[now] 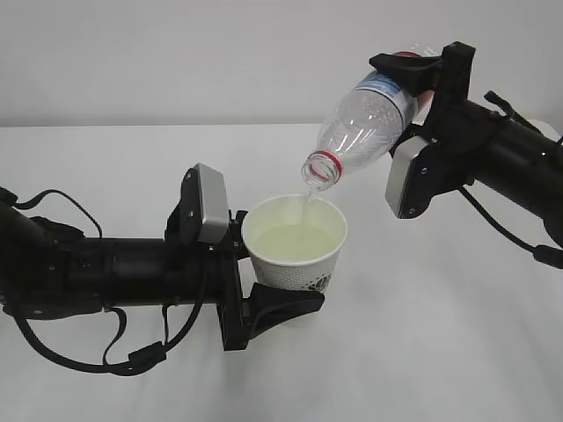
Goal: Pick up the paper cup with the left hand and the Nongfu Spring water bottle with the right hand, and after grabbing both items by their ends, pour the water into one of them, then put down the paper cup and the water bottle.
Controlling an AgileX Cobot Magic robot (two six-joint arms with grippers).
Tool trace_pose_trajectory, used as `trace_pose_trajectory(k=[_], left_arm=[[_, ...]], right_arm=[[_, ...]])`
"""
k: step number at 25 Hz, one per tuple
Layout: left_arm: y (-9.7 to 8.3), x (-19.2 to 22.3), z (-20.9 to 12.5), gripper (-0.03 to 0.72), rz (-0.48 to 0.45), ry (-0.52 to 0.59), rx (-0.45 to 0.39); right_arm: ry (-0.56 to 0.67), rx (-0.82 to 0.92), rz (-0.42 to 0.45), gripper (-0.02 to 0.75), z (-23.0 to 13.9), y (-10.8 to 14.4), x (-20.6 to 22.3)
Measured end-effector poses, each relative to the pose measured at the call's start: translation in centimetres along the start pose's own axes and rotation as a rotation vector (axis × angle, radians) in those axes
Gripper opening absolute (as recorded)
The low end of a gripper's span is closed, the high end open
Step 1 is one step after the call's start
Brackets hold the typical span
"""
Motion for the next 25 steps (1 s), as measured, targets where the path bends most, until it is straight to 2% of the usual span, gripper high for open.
trace_pose_trajectory(k=[9, 25], left_arm=[[0.13, 0.00, 0.03, 0.599, 0.009, -0.002, -0.005], [0.18, 0.00, 0.03, 0.599, 0.013, -0.003, -0.005]], right_arm=[[0.001, 0.019, 0.000, 0.540, -0.02, -0.01, 0.00], [0.014, 0.194, -0.005, 0.540, -0.20, -0.05, 0.00]])
Point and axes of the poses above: a point on each arm's last joint axis where the gripper is mounted, x pointing out along that axis toward the gripper, y along the wrist's bending axis when the last joint is at zero, z = x × y, the point moved 5 cm from there along x, pointing out along that axis toward the gripper, and after that the axes turned 4 degrees about x, right-handed, at the moved point
